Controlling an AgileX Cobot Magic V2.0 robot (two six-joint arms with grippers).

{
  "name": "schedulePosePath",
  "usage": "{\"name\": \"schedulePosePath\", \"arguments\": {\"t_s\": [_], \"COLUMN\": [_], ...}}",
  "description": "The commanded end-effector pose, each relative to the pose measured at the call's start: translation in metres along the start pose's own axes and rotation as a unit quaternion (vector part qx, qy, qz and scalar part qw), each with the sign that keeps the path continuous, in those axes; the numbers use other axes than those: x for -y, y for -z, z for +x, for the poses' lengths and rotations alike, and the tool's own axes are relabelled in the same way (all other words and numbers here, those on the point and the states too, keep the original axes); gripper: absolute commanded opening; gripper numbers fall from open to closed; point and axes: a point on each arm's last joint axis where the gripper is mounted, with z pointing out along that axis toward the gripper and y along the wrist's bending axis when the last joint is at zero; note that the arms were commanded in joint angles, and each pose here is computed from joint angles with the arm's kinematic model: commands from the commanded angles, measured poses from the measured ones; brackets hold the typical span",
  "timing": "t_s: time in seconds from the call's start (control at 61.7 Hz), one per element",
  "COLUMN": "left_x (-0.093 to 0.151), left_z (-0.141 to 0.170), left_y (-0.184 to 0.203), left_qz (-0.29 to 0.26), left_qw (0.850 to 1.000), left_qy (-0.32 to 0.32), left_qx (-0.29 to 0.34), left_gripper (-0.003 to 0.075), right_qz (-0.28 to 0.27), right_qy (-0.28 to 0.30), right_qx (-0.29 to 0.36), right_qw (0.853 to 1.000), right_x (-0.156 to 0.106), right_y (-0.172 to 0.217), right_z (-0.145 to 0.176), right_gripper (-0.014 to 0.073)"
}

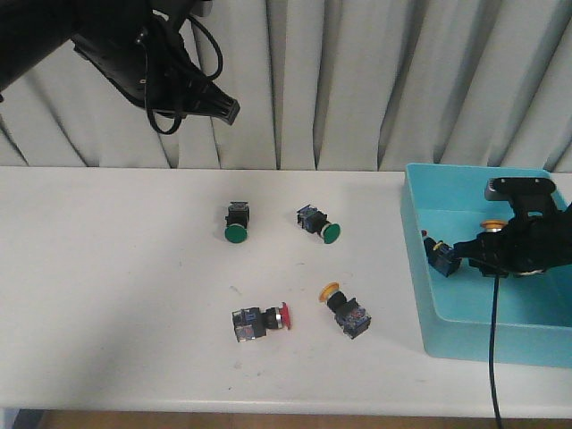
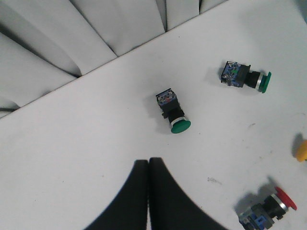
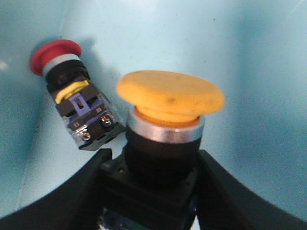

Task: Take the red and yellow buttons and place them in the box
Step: 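Lower the yellow button into the blue box and open the right gripper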

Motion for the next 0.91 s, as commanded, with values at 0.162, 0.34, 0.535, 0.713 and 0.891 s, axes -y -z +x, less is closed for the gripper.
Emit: {"name": "schedulePosePath", "arguments": {"t_s": [0.162, 0.34, 0.535, 0.713, 0.891], "left_x": [-0.007, -0.008, -0.008, -0.008, -0.008], "left_z": [-0.01, -0.009, -0.008, -0.007, -0.008], "left_y": [0.03, 0.03, 0.03, 0.031, 0.031], "left_qz": [-0.004, -0.005, -0.005, -0.006, -0.005], "left_qw": [0.998, 0.998, 0.998, 0.999, 0.999], "left_qy": [0.009, 0.009, 0.01, 0.01, 0.01], "left_qx": [0.064, 0.06, 0.057, 0.052, 0.053], "left_gripper": [-0.0006, -0.0006, -0.0006, -0.0006, -0.0006], "right_qz": [0.0, -0.001, -0.002, -0.008, -0.014], "right_qy": [0.016, 0.024, 0.029, 0.04, 0.03], "right_qx": [0.001, -0.014, 0.011, 0.07, 0.174], "right_qw": [1.0, 1.0, 1.0, 0.997, 0.984], "right_x": [0.003, 0.003, 0.002, -0.002, -0.012], "right_y": [-0.003, -0.01, 0.008, 0.062, 0.146], "right_z": [-0.011, -0.006, -0.023, -0.056, -0.077], "right_gripper": [0.0217, 0.0361, 0.0452, 0.0454, 0.0454]}}
